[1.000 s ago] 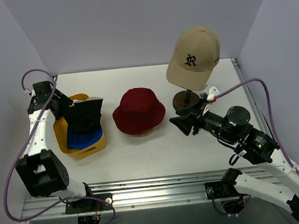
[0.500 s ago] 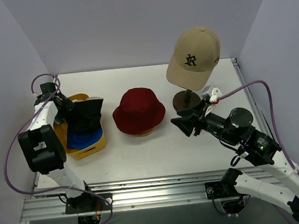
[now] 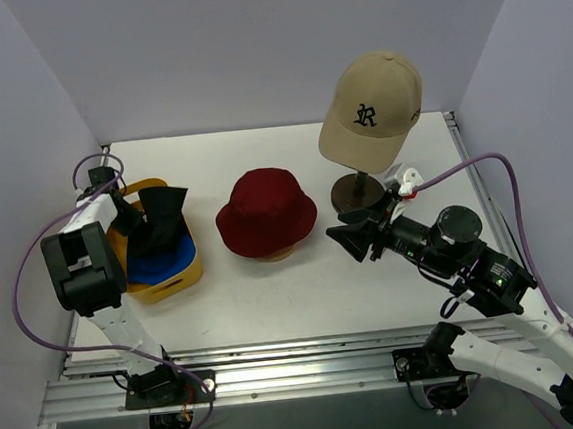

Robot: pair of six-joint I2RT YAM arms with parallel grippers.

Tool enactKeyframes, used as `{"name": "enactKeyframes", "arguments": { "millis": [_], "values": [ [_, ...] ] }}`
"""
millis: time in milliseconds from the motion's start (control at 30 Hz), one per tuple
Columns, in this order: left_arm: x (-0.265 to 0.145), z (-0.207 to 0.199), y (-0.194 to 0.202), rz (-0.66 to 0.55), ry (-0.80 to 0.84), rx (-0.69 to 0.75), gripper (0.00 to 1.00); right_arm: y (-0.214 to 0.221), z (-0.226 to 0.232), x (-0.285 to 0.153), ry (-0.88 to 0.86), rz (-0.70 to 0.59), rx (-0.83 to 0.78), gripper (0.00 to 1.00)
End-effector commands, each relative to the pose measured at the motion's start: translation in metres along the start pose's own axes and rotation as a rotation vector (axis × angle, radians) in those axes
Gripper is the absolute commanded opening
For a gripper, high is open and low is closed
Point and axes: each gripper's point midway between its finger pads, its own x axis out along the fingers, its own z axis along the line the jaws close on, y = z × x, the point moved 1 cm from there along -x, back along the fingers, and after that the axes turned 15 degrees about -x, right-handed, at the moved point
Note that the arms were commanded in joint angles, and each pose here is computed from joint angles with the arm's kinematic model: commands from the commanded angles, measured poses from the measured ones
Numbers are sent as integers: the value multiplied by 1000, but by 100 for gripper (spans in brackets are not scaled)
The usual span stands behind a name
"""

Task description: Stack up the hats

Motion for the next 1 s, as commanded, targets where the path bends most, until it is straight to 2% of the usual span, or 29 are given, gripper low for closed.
{"name": "enactKeyframes", "arguments": {
  "millis": [0,33,167,500,600,967],
  "values": [
    [-5,-17,-17,-42,57,-21,14,-13,0,-2,9,-54,-3,39],
    [-9,-18,-19,-45,60,-23,3,-13,0,-1,10,-54,-5,39],
    [-41,-30,-35,-84,101,-17,2,-11,0,0,6,-50,-3,39],
    [-169,-57,-78,-274,330,-69,2,-10,0,1,6,-50,-1,39],
    [-188,-59,-81,-293,367,-72,2,-9,0,2,6,-46,-1,40],
    [-216,-46,-90,-378,356,-60,2,-10,2,1,-5,-51,-3,39]
  ]
}}
